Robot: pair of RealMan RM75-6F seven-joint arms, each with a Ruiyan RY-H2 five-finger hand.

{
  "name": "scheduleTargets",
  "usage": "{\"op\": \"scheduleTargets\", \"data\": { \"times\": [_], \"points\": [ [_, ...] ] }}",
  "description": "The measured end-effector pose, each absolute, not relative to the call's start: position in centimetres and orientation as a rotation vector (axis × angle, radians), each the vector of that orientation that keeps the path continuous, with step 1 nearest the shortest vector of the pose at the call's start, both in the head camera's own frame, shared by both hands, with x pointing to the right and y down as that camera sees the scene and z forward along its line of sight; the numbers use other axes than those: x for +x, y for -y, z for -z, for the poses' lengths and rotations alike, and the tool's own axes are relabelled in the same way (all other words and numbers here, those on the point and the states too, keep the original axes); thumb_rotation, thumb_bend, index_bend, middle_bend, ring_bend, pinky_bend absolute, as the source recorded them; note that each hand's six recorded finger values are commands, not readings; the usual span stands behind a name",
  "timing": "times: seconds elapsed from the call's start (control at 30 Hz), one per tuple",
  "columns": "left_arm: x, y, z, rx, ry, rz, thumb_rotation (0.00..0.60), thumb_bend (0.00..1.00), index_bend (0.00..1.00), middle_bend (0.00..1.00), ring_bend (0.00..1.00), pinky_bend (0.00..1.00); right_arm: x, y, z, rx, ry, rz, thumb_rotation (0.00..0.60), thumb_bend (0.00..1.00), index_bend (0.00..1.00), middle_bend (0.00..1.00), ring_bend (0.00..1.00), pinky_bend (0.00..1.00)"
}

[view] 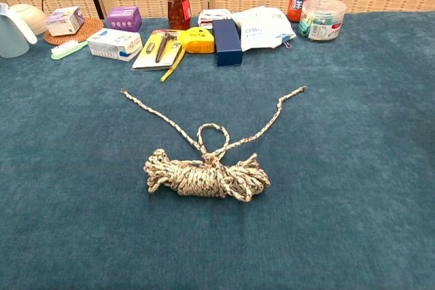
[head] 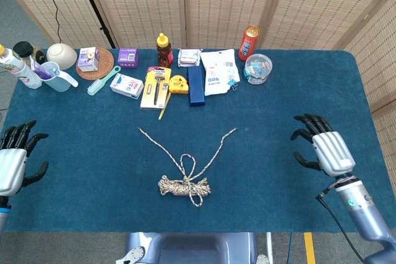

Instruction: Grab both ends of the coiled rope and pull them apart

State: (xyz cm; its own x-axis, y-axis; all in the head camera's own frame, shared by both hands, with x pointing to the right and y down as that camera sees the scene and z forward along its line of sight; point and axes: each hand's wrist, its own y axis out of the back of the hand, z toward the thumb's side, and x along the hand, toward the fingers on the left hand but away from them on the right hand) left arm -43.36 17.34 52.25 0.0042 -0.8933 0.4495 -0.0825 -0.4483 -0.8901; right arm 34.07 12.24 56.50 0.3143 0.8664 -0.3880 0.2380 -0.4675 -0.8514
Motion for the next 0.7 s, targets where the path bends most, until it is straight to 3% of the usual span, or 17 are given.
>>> {"op": "scheduleTargets", "data": {
  "times": [0.27,0.7],
  "points": [
    [-43.1,-16.6,-51.6,-1.587,-1.015,1.506,0.600,0.33,0.25,0.06,0.03,0.00,29.9,-9.3,-59.3,-1.955,0.852,-1.094,0.600,0.39,0.40,0.14,0.09,0.08],
    [-43.0,-15.6,-49.9,-1.568,-1.031,1.482,0.600,0.33,0.24,0.06,0.02,0.00,25.0,-7.8,-63.6,-2.042,0.724,-1.079,0.600,0.44,0.44,0.15,0.08,0.08]
  ]
}}
